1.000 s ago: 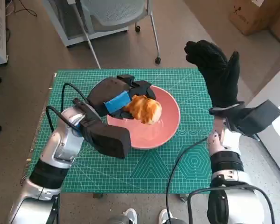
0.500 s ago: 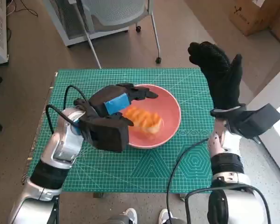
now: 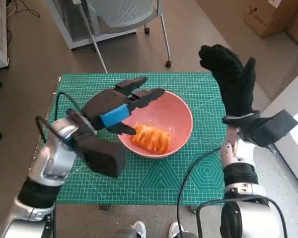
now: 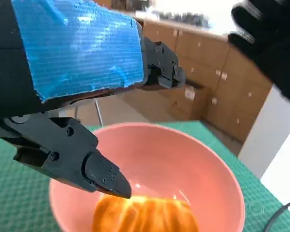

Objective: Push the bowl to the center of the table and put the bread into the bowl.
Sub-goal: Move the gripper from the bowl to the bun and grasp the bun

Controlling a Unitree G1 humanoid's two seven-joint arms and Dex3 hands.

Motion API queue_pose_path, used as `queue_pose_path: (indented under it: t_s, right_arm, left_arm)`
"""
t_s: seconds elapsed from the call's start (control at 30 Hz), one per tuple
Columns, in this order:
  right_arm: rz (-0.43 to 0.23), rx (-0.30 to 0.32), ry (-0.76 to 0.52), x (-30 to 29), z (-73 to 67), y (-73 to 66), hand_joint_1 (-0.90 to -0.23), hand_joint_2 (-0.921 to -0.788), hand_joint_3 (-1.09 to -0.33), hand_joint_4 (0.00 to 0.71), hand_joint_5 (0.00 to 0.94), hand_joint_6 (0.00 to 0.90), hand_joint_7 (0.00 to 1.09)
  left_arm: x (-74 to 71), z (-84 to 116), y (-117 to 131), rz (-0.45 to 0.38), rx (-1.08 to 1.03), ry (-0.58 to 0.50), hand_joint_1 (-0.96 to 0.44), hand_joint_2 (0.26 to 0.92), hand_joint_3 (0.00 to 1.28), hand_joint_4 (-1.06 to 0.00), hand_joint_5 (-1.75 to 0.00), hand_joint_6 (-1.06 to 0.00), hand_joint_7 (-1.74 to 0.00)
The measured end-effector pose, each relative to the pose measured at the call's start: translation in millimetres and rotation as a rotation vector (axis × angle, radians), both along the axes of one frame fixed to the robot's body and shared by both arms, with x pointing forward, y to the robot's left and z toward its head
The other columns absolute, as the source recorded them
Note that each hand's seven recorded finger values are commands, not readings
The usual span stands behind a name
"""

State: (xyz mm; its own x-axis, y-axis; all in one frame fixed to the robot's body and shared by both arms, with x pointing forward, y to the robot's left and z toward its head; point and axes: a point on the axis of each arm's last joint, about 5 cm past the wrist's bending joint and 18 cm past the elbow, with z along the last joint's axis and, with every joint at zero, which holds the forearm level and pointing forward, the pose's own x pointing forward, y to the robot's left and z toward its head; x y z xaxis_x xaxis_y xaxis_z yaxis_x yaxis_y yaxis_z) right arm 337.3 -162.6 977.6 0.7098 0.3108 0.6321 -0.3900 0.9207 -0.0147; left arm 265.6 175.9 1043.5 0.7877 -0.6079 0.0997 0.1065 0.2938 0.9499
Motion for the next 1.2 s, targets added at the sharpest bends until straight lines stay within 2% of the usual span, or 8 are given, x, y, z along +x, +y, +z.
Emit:
queue_pose_path:
  t_s: [0.4, 0.7, 0.93, 1.2]
  right_arm:
    - [0.037, -0.008, 0.001, 0.3, -0.9, 4.1, -0.566, -0.921, -0.623, 0.402, 0.003, 0.532, 0.00]
    - [0.043, 0.004, 0.016, 0.6, -2.3, 2.6, -0.576, -0.921, -0.623, 0.404, 0.002, 0.534, 0.00]
    - [0.046, 0.007, 0.025, 1.2, -2.7, 3.7, -0.570, -0.921, -0.624, 0.415, 0.007, 0.543, 0.01]
    - [0.057, 0.006, 0.022, 3.0, 0.3, 7.4, -0.564, -0.921, -0.630, 0.418, 0.005, 0.545, 0.01]
  left_arm:
    - [-42.9, 24, 43, 0.100, -0.078, -0.045, -0.12, 0.728, 0.00, -0.05, 0.00, -0.26, -0.03]
    - [-67.2, 22, 79, 0.257, -0.064, -0.017, -0.10, 0.712, 0.00, -0.04, 0.00, -0.27, -0.03]
    - [-73.2, 10, 90, 0.355, -0.052, 0.068, -0.11, 0.718, 0.00, -0.04, 0.00, -0.26, -0.02]
    - [-63.8, -6, 93, 0.427, -0.057, 0.190, -0.11, 0.735, 0.01, -0.03, 0.00, -0.24, -0.01]
